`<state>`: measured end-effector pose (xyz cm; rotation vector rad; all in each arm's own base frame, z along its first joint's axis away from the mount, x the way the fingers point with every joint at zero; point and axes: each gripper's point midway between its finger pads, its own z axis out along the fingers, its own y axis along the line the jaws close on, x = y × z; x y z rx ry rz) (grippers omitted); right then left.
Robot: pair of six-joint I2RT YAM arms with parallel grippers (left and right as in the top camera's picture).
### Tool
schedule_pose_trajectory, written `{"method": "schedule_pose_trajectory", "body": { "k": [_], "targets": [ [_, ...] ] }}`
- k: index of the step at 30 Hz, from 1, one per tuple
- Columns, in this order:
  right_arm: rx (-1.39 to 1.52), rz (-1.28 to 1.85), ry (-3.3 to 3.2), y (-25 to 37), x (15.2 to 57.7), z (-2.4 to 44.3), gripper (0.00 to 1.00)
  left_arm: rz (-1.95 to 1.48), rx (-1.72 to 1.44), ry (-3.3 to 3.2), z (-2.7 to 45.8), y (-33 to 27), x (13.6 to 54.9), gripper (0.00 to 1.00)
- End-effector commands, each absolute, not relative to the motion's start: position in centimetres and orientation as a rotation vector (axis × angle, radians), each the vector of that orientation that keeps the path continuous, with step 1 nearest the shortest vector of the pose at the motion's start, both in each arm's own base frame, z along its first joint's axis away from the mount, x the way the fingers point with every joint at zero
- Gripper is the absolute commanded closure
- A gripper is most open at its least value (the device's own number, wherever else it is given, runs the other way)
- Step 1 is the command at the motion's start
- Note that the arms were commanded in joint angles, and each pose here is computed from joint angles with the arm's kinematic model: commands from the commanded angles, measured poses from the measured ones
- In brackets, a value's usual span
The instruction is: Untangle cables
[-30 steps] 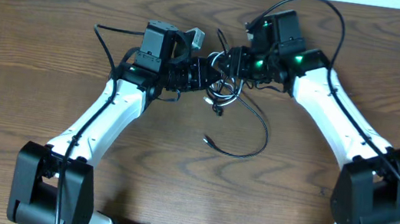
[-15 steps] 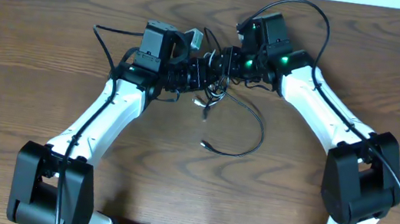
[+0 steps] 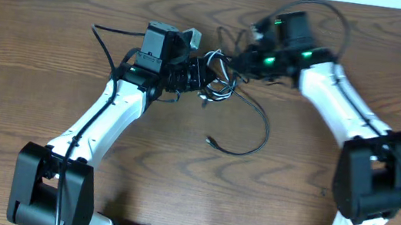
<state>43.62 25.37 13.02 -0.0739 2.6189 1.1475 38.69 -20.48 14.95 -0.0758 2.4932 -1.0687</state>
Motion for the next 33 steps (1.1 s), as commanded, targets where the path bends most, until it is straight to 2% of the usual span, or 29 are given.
{"method": "schedule_pose_trajectory", "body": {
  "k": [1, 8, 12, 15, 19, 20, 23, 26, 29, 33],
  "targets": [
    [-0.087, 1.199, 2.466, 19.3, 44.5, 19.1, 0.99, -0.704, -0.198, 2.516, 12.8, -16.2, 40.5, 0.93],
    [0.093, 1.247, 2.315, 8.2, 45.6, 22.9, 0.99, -0.355, -0.299, 2.603, 10.3, -11.6, 39.4, 0.92],
    [0.222, 1.228, 2.293, 3.3, 45.9, 22.3, 0.99, -0.345, -0.292, 2.615, 10.1, -11.5, 39.2, 0.93],
    [0.384, 1.069, 2.365, -0.4, 45.6, 20.2, 0.99, -0.346, -0.292, 2.615, 10.1, -11.6, 39.2, 0.92],
    [0.360, 1.043, 2.425, 0.0, 44.6, 19.2, 0.99, -0.371, -0.285, 2.618, 10.1, -11.9, 39.1, 0.92],
    [0.333, 1.042, 2.435, 0.4, 44.4, 19.2, 0.96, -0.390, -0.280, 2.619, 10.2, -12.1, 39.1, 0.93],
    [0.286, 1.021, 2.473, 1.7, 44.1, 18.7, 0.58, -0.444, -0.263, 2.620, 10.4, -12.8, 39.1, 0.93],
    [0.300, 0.914, 2.530, 1.9, 44.2, 17.6, 0.32, -0.472, -0.255, 2.625, 10.4, -13.2, 38.9, 0.92],
    [0.382, 0.782, 2.579, 1.0, 44.2, 16.4, 0.25, -0.496, -0.204, 2.630, 10.5, -13.6, 38.8, 0.93],
    [0.351, 0.790, 2.583, 1.8, 44.2, 16.5, 0.25, -0.589, -0.098, 2.602, 11.3, -15.1, 38.9, 0.93]
  ]
}}
